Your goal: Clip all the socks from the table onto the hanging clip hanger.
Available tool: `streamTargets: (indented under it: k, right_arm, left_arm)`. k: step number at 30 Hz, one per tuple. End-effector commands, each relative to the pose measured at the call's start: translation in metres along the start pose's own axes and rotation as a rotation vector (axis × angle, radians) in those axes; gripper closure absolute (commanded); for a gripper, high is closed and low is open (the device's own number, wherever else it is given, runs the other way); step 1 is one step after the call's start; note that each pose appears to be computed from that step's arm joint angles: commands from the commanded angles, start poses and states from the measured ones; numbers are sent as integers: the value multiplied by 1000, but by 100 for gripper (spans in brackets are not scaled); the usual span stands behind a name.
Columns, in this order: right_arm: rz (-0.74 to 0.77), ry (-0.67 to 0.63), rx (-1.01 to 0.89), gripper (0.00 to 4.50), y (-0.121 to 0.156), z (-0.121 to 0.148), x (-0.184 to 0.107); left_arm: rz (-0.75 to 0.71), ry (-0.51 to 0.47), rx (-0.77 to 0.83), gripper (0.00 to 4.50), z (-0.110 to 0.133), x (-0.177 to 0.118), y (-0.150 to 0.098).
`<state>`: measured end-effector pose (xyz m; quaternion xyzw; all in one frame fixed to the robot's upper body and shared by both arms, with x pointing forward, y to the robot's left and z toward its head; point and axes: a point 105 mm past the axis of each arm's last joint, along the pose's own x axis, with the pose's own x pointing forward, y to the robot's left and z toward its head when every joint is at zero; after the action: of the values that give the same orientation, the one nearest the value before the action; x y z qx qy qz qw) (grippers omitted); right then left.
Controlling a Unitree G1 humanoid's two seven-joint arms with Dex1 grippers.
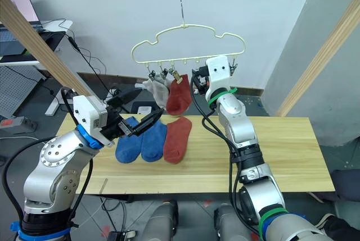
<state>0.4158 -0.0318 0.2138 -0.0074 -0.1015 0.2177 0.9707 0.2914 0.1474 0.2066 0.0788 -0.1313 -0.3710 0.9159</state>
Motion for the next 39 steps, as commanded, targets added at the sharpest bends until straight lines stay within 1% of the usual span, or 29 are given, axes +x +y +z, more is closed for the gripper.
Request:
streamTargets:
  k: [1, 13, 23, 26, 27, 30, 31, 33, 34, 39]
  right_arm:
    - [19, -66, 14, 162, 4, 20, 3]
    - [-24, -60, 53, 162, -9, 19, 7]
    - [-28, -61, 66, 162, -10, 19, 7]
    - [-29, -62, 70, 223, -10, 20, 7]
    - [-28, -63, 71, 251, -10, 20, 7]
    - [-25, -67, 73, 365, -9, 21, 7]
    - [-22, -68, 74, 395, -8, 22, 7]
    - [-15, -71, 77, 435, -7, 23, 8]
    - [-13, -72, 79, 449, -6, 23, 8]
    - [-4, -69, 78, 449, -5, 23, 7]
  left_arm:
    - [2, -35, 32, 0, 10, 1, -1]
    - [22, -38, 36, 0, 10, 0, 3]
    - [18, -35, 34, 0, 9, 0, 2]
    - [17, -34, 33, 0, 9, 0, 2]
    - [17, -34, 33, 0, 8, 0, 2]
    - [14, -33, 31, 0, 8, 0, 1]
    - [14, -34, 31, 0, 8, 0, 1]
    - [13, -34, 31, 0, 8, 0, 1]
    - [13, -34, 31, 0, 8, 0, 1]
    - [9, -28, 27, 0, 6, 0, -1]
